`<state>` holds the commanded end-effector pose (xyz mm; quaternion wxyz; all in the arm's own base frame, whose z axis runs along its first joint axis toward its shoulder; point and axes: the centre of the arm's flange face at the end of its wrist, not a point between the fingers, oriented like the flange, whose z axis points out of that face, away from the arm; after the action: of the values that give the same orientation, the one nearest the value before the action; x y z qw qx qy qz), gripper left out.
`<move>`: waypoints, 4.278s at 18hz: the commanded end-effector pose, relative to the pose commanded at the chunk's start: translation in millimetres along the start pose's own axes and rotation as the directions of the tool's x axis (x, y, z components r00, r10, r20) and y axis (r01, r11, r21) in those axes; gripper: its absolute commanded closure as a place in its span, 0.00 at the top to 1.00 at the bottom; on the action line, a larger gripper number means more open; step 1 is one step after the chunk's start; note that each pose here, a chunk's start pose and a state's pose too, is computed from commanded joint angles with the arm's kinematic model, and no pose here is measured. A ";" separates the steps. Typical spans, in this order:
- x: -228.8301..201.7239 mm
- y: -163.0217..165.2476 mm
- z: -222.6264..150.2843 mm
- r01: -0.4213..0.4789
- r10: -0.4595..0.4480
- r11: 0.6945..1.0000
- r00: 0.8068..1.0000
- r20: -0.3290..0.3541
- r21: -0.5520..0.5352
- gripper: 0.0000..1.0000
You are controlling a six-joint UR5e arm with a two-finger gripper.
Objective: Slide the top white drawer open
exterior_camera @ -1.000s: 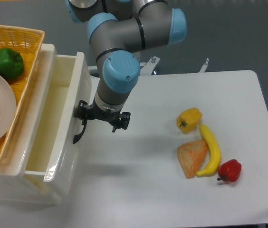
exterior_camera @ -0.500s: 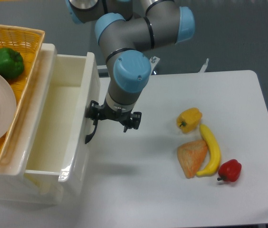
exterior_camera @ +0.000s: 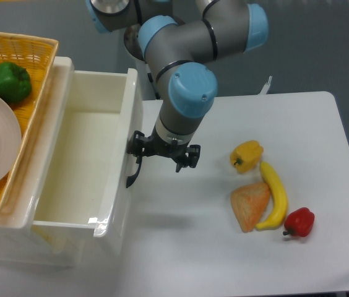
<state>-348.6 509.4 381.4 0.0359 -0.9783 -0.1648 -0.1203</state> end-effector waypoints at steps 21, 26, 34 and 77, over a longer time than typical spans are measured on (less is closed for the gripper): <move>-52.0 9.2 -6.5 0.054 -0.054 0.998 0.999 0.007 0.028 1.00; -64.0 13.7 -10.4 0.074 -0.074 0.997 0.997 0.006 0.034 1.00; -61.4 11.0 -11.9 0.091 -0.089 0.994 0.995 -0.033 0.053 1.00; -136.1 33.8 -15.2 -0.277 0.272 0.961 0.953 0.131 0.018 1.00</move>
<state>-465.6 433.2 361.4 0.0594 -0.9966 -0.0314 -0.0485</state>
